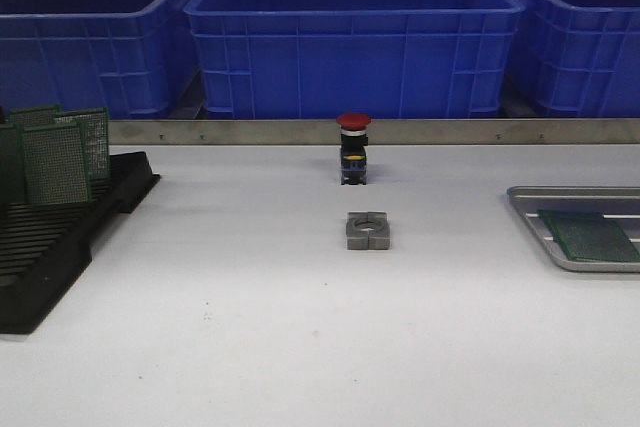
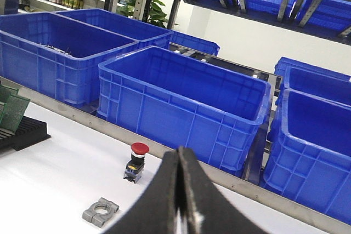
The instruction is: Place circuit board on tray
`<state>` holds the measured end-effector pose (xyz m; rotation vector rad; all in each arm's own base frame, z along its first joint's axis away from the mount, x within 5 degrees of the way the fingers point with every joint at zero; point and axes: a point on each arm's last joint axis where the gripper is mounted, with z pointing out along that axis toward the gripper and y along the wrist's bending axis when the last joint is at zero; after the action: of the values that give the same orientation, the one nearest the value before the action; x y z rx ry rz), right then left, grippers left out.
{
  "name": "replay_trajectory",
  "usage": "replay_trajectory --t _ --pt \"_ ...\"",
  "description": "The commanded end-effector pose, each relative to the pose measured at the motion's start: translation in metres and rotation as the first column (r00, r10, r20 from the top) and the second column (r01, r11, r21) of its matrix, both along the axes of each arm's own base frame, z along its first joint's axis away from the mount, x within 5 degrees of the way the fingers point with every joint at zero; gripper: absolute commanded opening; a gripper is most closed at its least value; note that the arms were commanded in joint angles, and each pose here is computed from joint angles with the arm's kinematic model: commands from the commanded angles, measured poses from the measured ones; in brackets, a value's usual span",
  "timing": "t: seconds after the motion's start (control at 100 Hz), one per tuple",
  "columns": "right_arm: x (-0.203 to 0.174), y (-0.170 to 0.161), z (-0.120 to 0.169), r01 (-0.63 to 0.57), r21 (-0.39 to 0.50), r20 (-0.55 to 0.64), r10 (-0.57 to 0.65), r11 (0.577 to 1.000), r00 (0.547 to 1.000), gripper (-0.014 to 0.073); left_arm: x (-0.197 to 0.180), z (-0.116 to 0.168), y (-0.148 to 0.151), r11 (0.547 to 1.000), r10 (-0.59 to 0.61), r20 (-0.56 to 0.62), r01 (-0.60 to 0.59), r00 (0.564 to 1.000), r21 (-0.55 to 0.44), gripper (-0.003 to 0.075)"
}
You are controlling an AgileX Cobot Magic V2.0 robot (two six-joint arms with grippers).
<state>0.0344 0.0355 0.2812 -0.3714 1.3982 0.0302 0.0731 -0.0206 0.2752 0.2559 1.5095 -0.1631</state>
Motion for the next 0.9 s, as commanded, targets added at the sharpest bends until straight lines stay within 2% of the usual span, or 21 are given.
replay_trajectory --t 0.0,0.1,0.4,0.53,0.77,0.84,0.89 --pt "-0.001 -0.001 0.01 0.011 0.035 0.037 -0.013 0.999 0.999 -0.0113 0.0 0.015 0.004 0.998 0.043 0.074 -0.04 0.996 -0.046 -0.002" --pt "-0.001 -0.001 0.01 0.011 0.035 0.037 -0.013 0.999 0.999 -0.0113 0.0 0.015 0.004 0.998 0.044 0.075 -0.041 0.996 -0.048 -0.002" --pt "-0.001 -0.001 0.01 0.011 0.035 0.037 -0.013 0.999 0.999 -0.0113 -0.006 0.004 0.014 0.984 0.153 0.129 -0.139 0.98 -0.111 -0.002" --pt "-0.001 -0.001 0.01 0.011 0.035 0.037 -0.013 0.999 0.999 -0.0113 -0.011 -0.017 0.014 0.977 0.153 0.067 -0.141 0.986 -0.162 -0.002" --pt "-0.001 -0.001 0.01 0.011 0.035 0.037 -0.013 0.999 0.999 -0.0113 -0.018 -0.077 0.015 0.975 0.159 -0.037 -0.163 0.987 -0.148 -0.002" --pt "-0.001 -0.001 0.01 0.01 0.035 0.035 -0.011 0.999 0.999 -0.0113 -0.018 -0.085 0.015 0.975 0.159 -0.115 -0.174 0.981 -0.137 -0.002" --pt "-0.001 -0.001 0.01 0.01 0.035 0.035 -0.011 0.999 0.999 -0.0113 -0.018 -0.085 0.015 0.975 0.159 -0.101 -0.172 0.982 -0.141 -0.002"
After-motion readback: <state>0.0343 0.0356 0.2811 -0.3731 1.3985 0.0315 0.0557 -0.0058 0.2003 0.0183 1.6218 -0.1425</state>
